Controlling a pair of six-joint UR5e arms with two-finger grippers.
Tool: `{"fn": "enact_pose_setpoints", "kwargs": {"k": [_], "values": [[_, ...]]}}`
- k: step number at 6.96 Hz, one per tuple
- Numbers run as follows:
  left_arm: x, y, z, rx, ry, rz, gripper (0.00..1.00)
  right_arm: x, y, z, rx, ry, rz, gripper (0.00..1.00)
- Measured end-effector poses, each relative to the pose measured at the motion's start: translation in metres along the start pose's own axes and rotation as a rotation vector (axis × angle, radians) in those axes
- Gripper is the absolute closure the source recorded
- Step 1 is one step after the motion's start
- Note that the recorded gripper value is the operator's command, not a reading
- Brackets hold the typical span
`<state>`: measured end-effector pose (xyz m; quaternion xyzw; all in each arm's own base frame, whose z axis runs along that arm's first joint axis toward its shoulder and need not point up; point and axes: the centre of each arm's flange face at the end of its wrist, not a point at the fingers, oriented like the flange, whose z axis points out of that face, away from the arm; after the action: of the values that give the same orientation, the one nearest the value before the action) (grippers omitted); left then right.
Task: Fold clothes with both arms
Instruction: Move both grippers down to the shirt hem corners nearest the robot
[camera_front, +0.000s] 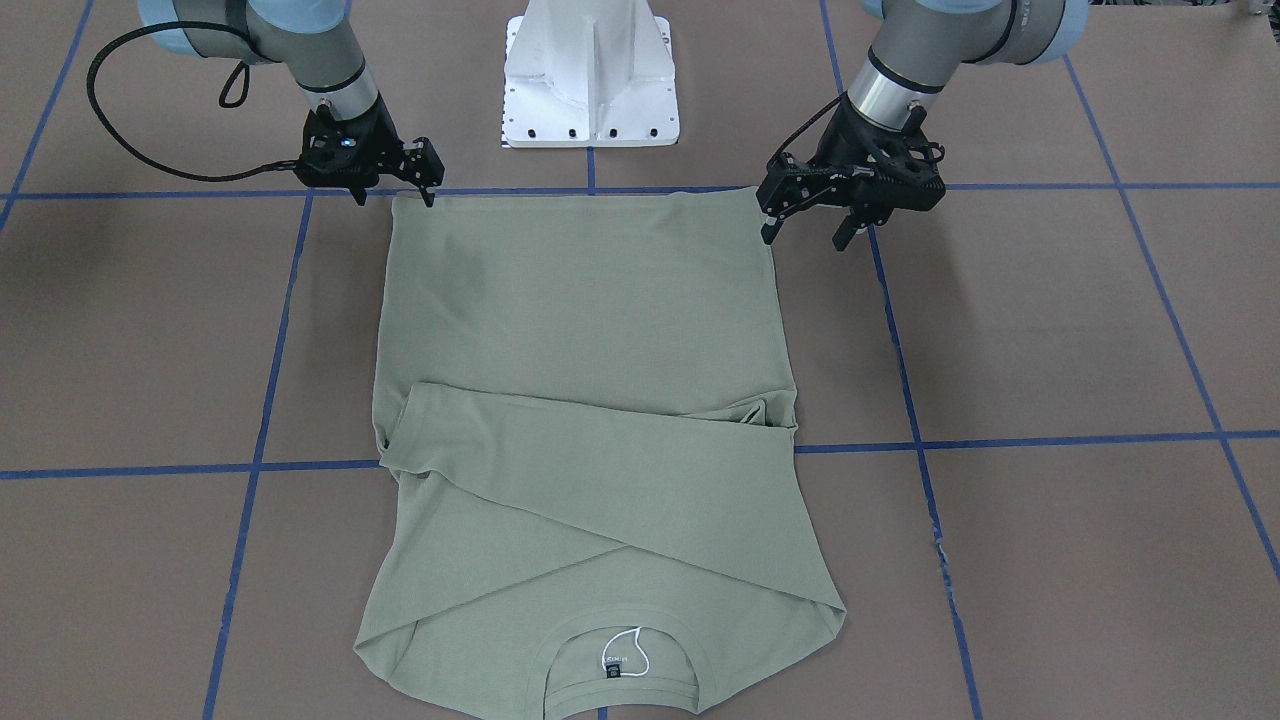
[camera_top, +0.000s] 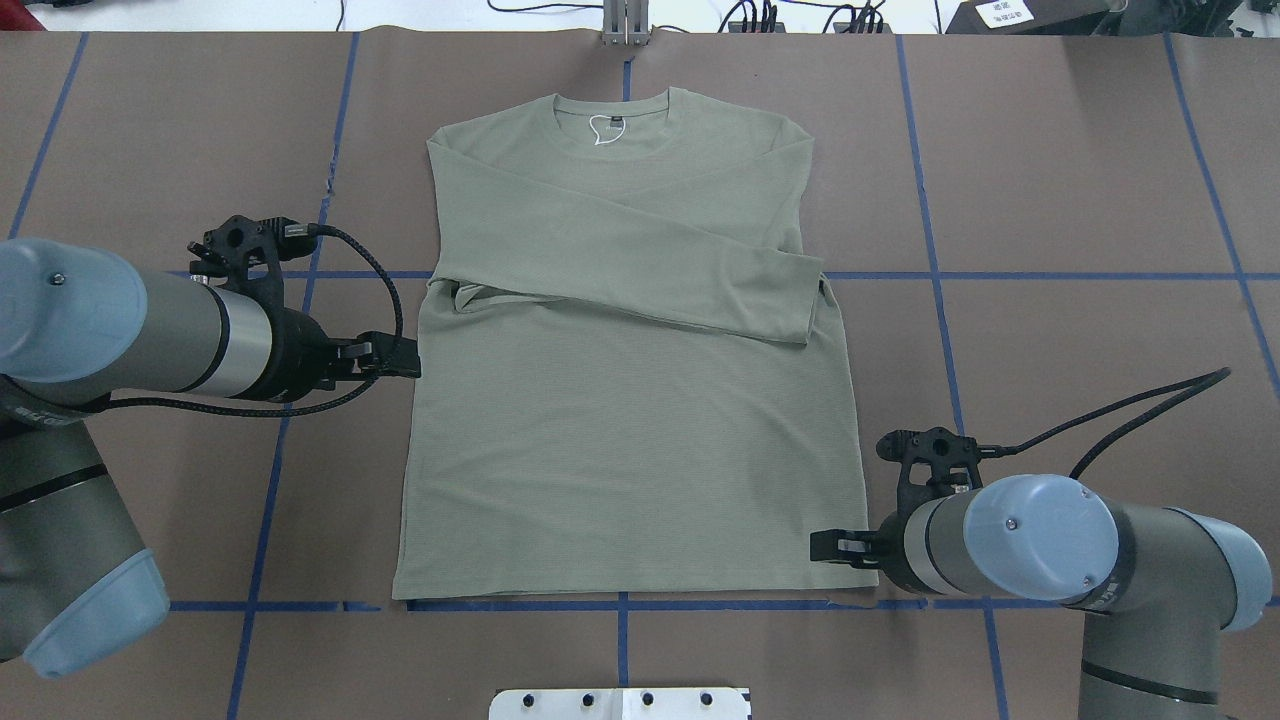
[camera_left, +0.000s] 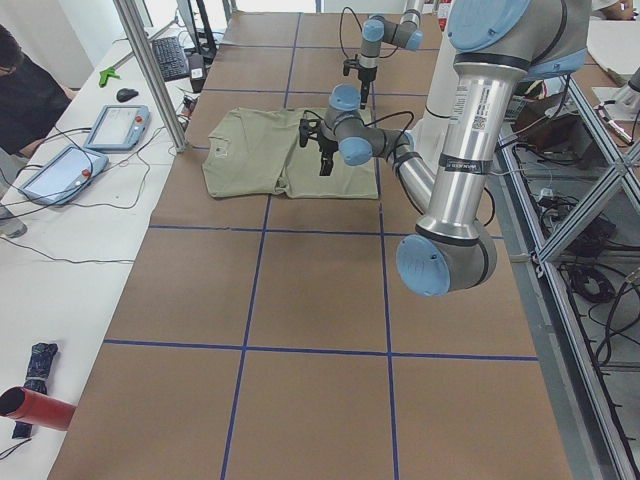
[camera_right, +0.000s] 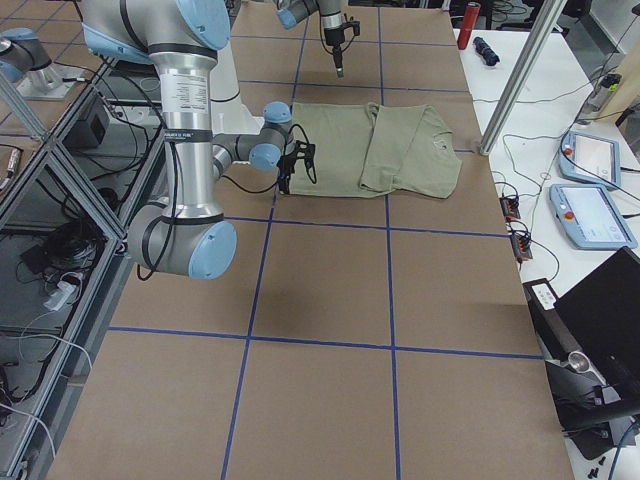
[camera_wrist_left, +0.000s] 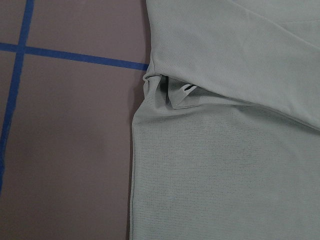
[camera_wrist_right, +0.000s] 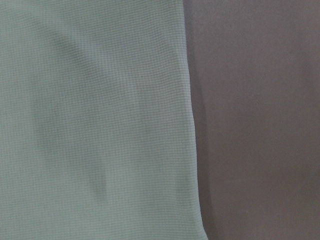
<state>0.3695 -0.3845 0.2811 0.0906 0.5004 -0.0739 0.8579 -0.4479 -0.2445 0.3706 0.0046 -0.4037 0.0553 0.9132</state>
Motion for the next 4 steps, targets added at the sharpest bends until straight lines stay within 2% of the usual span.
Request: {"fn": "enact_pose_setpoints", "kwargs": {"k": [4], "values": [[0.002, 0.001, -0.002, 0.0, 0.005, 0.0, 0.01, 0.004, 0.007, 0.015, -0.011, 0.029, -0.002, 0.01]]}}
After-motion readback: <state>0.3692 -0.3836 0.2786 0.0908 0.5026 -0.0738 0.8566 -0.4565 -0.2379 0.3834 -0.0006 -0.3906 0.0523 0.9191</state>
